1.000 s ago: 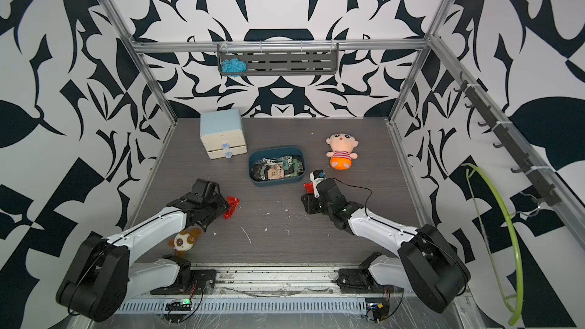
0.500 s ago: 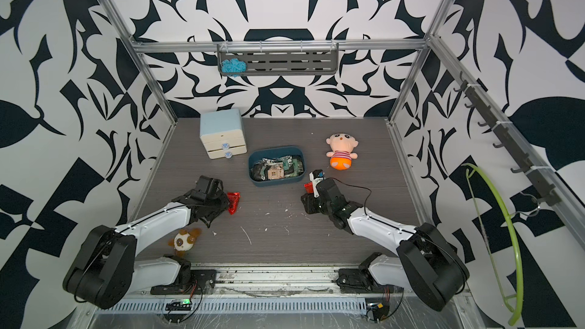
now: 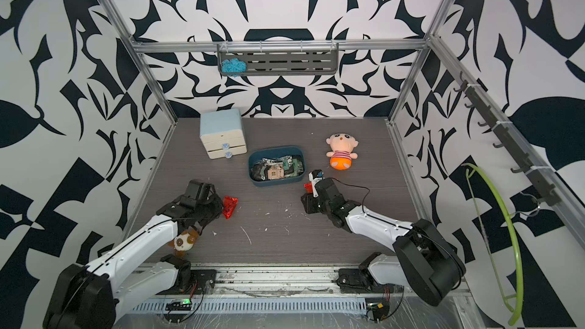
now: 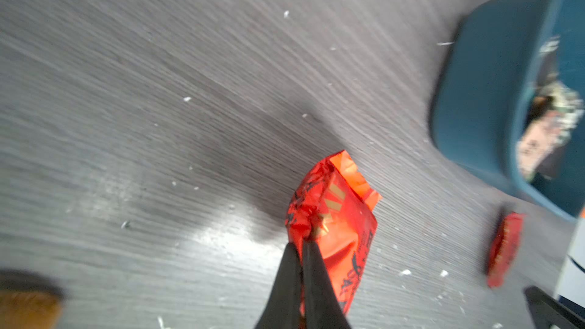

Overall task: Put the tea bags into the storage box
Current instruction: Pick up the tea bag from the center of the board, then place the tea bag in the storage box.

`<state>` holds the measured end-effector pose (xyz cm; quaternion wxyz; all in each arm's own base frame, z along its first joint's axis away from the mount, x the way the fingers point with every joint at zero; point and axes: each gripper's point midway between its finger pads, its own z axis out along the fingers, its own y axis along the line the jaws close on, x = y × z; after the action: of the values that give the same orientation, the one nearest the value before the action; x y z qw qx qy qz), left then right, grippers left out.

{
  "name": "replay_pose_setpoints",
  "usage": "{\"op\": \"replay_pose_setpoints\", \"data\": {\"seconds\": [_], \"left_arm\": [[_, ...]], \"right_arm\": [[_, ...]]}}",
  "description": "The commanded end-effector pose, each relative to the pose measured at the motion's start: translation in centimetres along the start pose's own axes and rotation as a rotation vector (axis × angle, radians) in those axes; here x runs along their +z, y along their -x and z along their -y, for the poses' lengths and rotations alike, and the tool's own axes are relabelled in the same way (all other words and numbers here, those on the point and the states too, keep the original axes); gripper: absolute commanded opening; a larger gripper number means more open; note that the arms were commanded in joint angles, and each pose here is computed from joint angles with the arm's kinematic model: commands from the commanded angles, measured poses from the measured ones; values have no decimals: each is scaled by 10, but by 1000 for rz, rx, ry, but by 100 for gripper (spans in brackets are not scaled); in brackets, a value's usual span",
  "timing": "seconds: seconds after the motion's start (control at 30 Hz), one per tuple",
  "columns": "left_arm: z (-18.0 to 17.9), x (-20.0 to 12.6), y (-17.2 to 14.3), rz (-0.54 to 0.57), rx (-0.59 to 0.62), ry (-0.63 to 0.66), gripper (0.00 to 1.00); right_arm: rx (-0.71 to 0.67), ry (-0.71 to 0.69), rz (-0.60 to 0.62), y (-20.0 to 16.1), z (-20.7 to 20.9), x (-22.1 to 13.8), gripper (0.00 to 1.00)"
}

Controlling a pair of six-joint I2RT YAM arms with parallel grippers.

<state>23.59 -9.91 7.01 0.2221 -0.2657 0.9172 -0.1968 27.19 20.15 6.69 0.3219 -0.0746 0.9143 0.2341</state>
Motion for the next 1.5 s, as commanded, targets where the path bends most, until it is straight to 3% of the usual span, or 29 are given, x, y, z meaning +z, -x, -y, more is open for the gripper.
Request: {"op": "replay_pose_setpoints", "data": {"seconds": [0.0,0.37,0.67,0.8,1.03,1.33,1.37,1.47], "left_arm": [[-5,-12,-8,-18,-2,-2,0],[71,-53,31,68,21,-215,0],[165,-24,42,67,142,-268,0],[186,14,41,14,175,-208,0],[186,70,46,-14,185,-58,0],[173,90,41,-26,188,-1,0],[171,89,41,-23,190,3,3],[167,79,43,-11,198,13,27]], "right_arm": [[-2,-3,72,25,-6,-4,41],[7,5,55,26,-8,4,39],[7,4,54,27,-8,6,39],[3,-5,58,28,-7,6,39],[1,-22,76,32,-5,1,38],[-2,-40,103,34,-1,-6,39],[-2,-40,104,34,-1,-6,39],[-3,-37,109,35,-2,-8,39]]}}
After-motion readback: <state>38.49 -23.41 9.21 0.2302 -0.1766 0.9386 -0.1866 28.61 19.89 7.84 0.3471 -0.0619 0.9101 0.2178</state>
